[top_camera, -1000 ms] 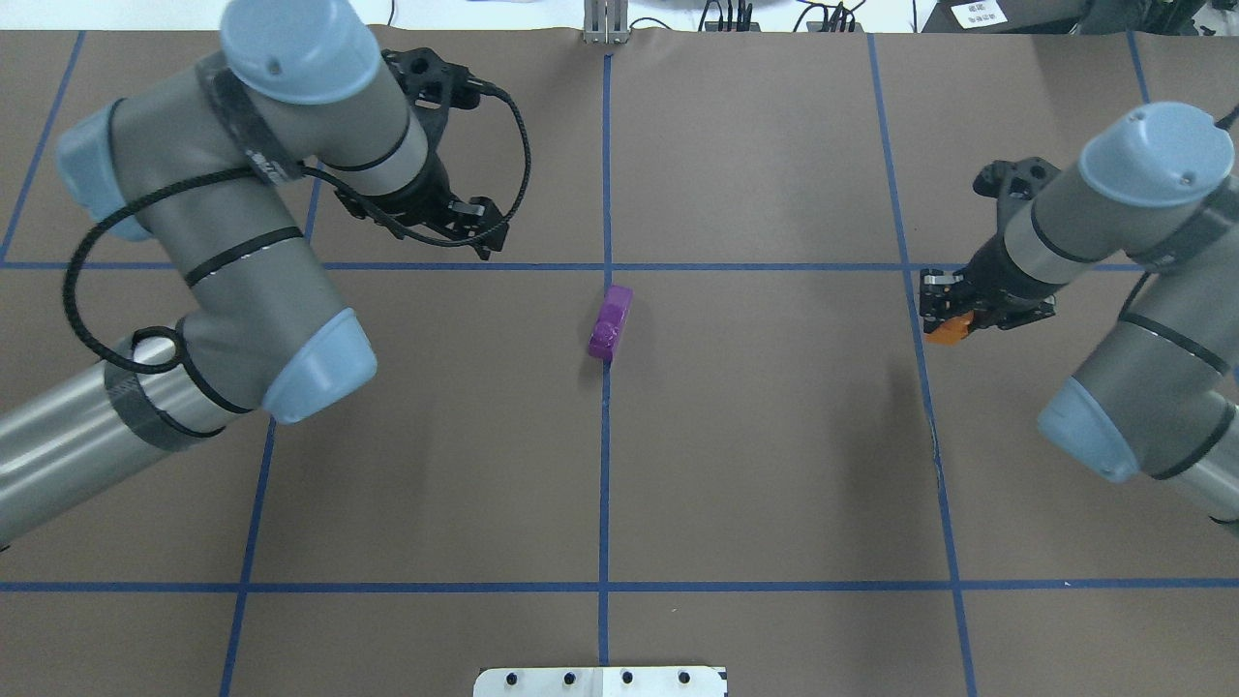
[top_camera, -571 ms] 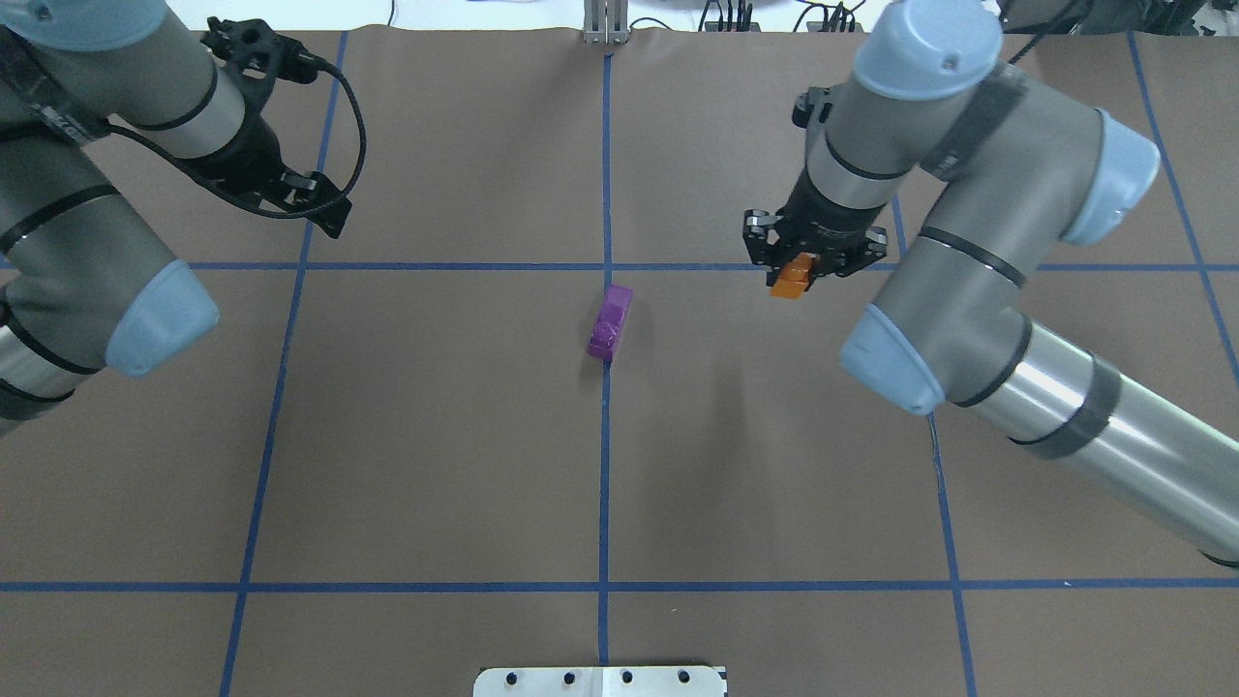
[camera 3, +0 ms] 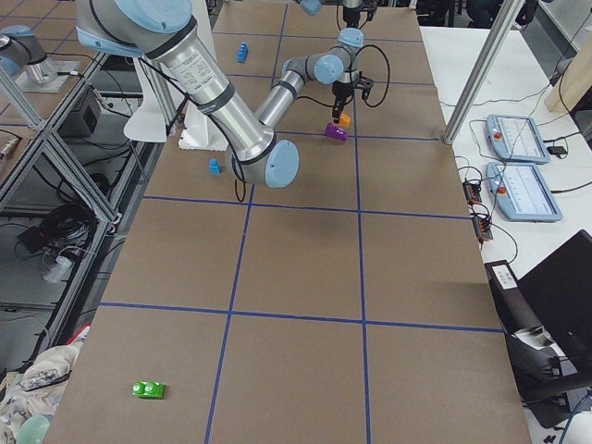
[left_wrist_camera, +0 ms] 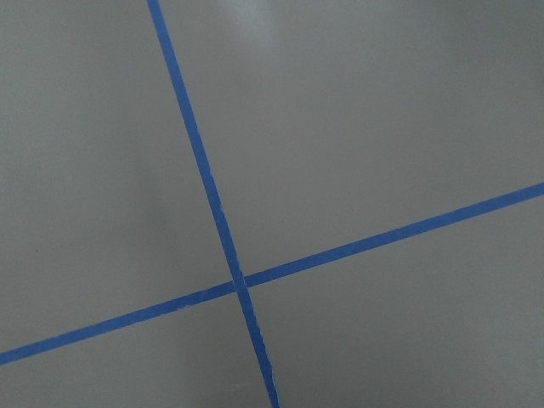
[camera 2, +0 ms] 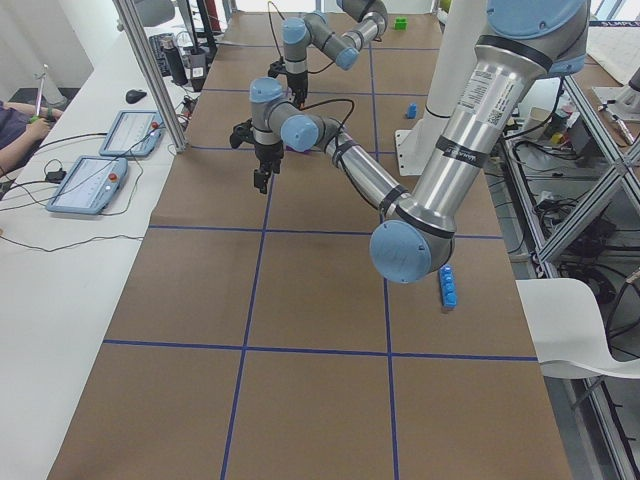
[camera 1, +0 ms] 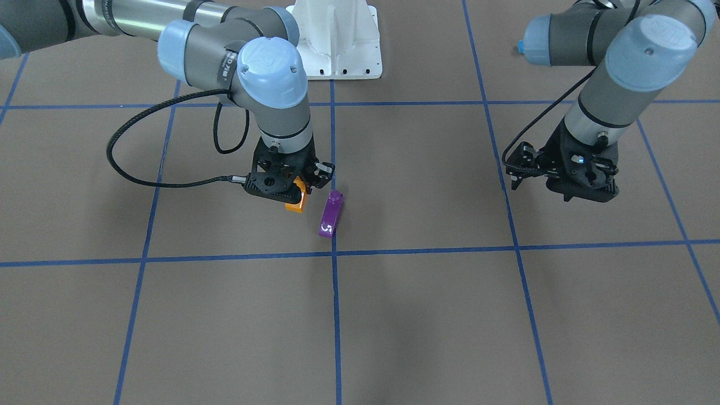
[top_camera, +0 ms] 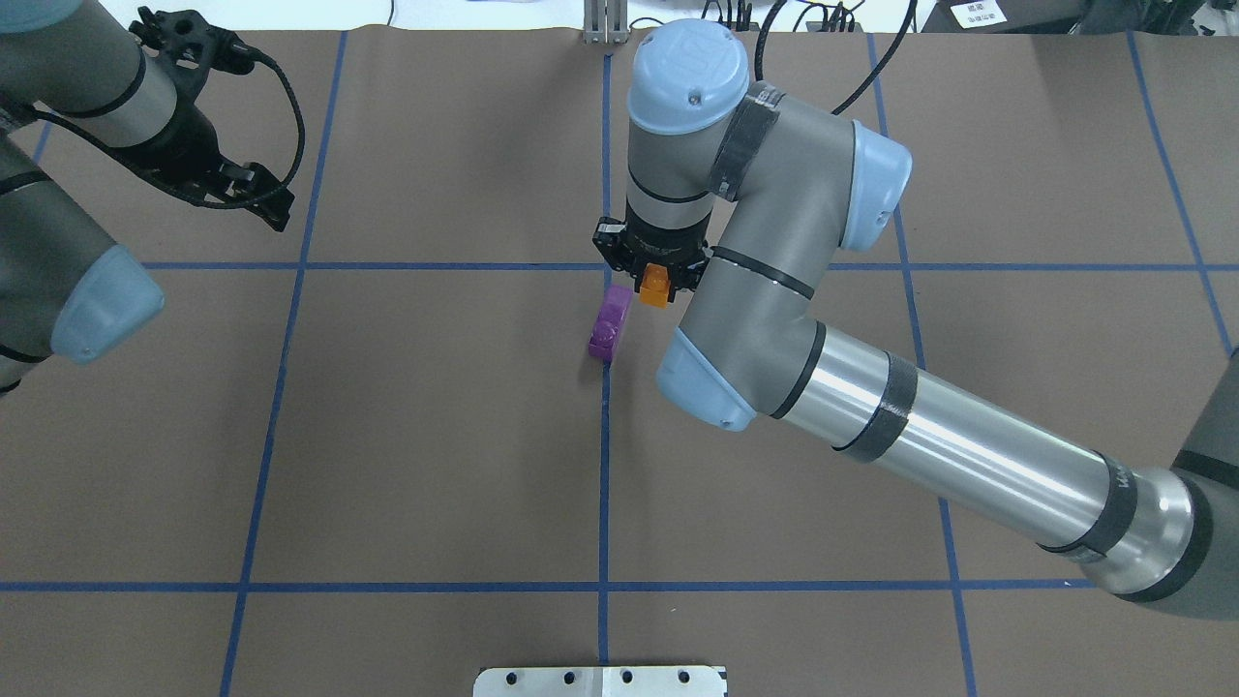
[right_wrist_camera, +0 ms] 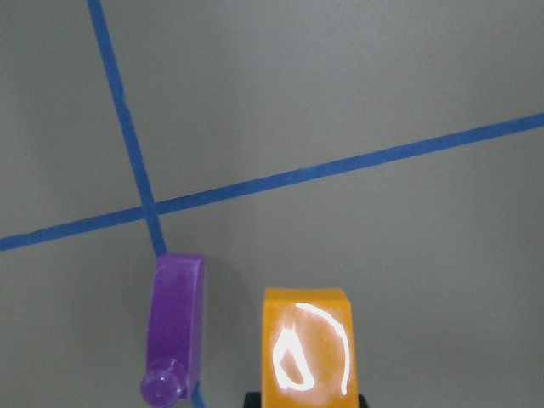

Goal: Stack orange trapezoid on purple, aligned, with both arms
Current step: 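Lower the orange block onto the purple block and align it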

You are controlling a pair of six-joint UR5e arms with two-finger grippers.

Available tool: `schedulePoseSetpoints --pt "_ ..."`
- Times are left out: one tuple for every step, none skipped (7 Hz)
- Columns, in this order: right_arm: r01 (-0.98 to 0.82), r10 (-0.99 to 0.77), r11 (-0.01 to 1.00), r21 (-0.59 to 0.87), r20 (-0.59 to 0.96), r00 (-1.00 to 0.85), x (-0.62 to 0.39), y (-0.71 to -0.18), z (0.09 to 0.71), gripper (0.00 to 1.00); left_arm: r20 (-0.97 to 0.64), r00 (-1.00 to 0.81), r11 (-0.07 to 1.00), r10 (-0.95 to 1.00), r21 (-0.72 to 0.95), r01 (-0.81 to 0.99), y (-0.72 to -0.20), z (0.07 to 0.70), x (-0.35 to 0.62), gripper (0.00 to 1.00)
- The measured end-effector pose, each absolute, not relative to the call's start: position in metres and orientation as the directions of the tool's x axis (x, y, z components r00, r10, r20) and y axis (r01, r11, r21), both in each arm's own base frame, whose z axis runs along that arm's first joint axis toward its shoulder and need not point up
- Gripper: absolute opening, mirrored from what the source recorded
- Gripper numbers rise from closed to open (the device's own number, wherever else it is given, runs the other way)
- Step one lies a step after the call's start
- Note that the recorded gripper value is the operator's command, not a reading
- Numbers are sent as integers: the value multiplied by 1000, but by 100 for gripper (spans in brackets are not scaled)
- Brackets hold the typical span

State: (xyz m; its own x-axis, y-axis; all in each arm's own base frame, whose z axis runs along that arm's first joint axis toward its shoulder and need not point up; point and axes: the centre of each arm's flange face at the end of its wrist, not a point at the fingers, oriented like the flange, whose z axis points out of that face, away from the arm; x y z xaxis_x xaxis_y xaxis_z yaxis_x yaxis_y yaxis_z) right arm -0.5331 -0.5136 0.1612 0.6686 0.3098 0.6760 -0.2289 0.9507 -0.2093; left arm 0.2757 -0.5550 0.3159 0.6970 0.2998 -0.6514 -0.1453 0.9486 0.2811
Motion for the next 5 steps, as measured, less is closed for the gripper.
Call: schedulePoseSetpoints --pt "-242 321 947 -213 686 653 -553 -509 163 0 -651 699 950 297 277 -146 -554 320 275 100" --pt "-249 332 943 -222 688 645 -566 -502 163 0 -650 700 950 296 275 -146 -554 321 274 100" --pt "-260 353 935 -240 682 640 -575 -496 164 0 -650 700 950 296 275 -146 -554 322 274 100" --pt "-276 380 925 -262 672 636 -582 -494 165 0 -650 699 950 296 275 -147 -553 322 275 100" --pt "-296 411 911 -286 657 632 -589 -495 165 0 -650 699 950 297 275 -147 -553 322 275 100"
